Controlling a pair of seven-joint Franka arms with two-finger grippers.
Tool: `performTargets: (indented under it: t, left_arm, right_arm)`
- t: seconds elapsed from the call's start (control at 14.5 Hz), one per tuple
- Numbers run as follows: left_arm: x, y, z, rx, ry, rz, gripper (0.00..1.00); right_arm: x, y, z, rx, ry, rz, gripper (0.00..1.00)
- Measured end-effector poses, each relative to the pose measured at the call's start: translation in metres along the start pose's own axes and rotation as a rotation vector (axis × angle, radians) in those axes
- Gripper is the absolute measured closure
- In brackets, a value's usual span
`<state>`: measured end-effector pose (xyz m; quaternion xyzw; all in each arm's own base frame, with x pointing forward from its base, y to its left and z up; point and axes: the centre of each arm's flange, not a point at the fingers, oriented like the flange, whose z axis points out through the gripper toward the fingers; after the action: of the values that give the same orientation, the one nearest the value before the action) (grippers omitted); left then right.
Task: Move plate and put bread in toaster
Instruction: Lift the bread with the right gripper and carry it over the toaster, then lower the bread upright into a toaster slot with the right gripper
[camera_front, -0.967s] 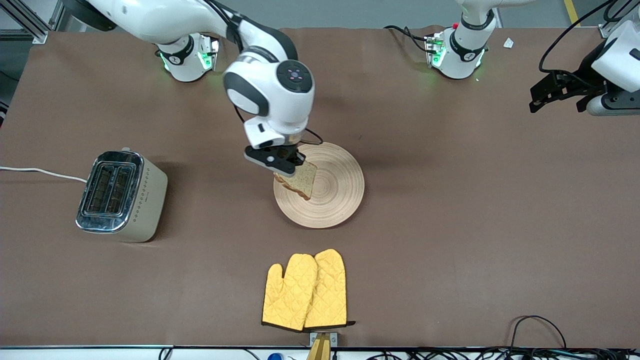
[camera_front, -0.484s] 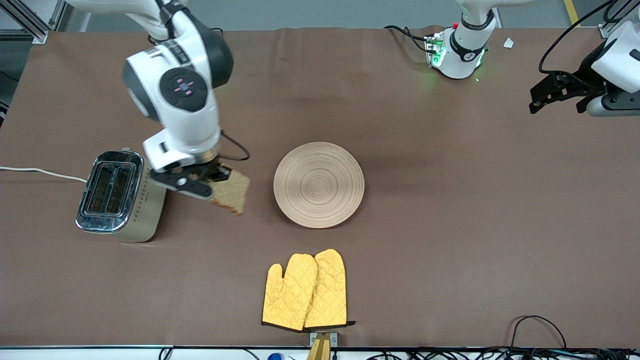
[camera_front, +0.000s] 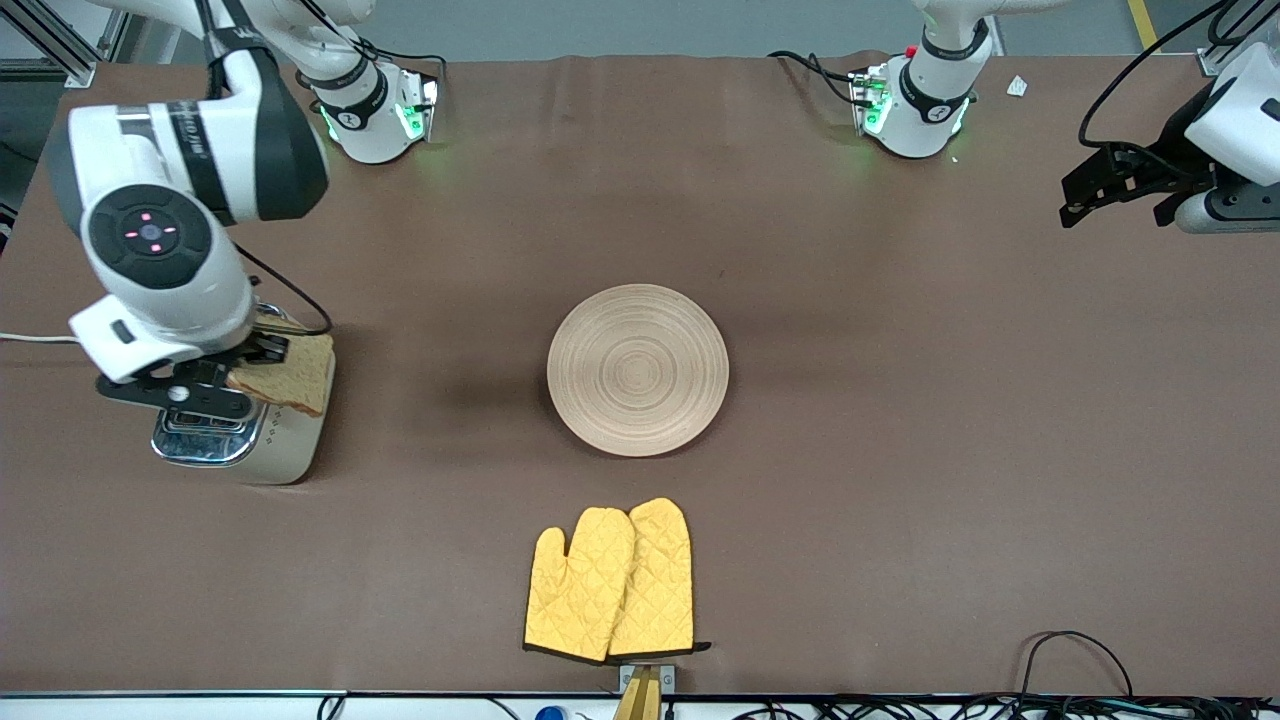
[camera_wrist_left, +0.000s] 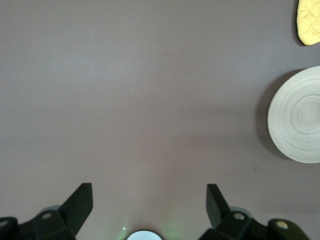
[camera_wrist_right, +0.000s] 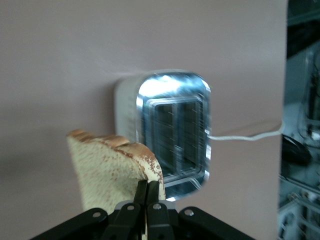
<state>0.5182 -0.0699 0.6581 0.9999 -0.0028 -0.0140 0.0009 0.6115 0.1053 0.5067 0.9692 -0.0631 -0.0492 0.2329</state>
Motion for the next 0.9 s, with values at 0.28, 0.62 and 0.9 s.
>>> performTargets:
  t: [0.28, 0.62, 0.9]
  left_arm:
    - [0.0, 0.0, 0.0, 0.0, 0.0, 0.0, 0.0]
    - [0.0, 0.0, 0.0, 0.0, 0.0, 0.0, 0.0]
    - [0.0, 0.0, 0.0, 0.0, 0.0, 0.0, 0.0]
  right_arm:
    - [-0.002, 0.018, 0.019, -0.098, -0.069, 0.017, 0.97]
    - [-0.001, 0.031, 0.038, -0.264, -0.083, 0.022, 0.97]
    - [0.008, 0.036, 0.062, -0.299, -0.105, 0.024, 0.97]
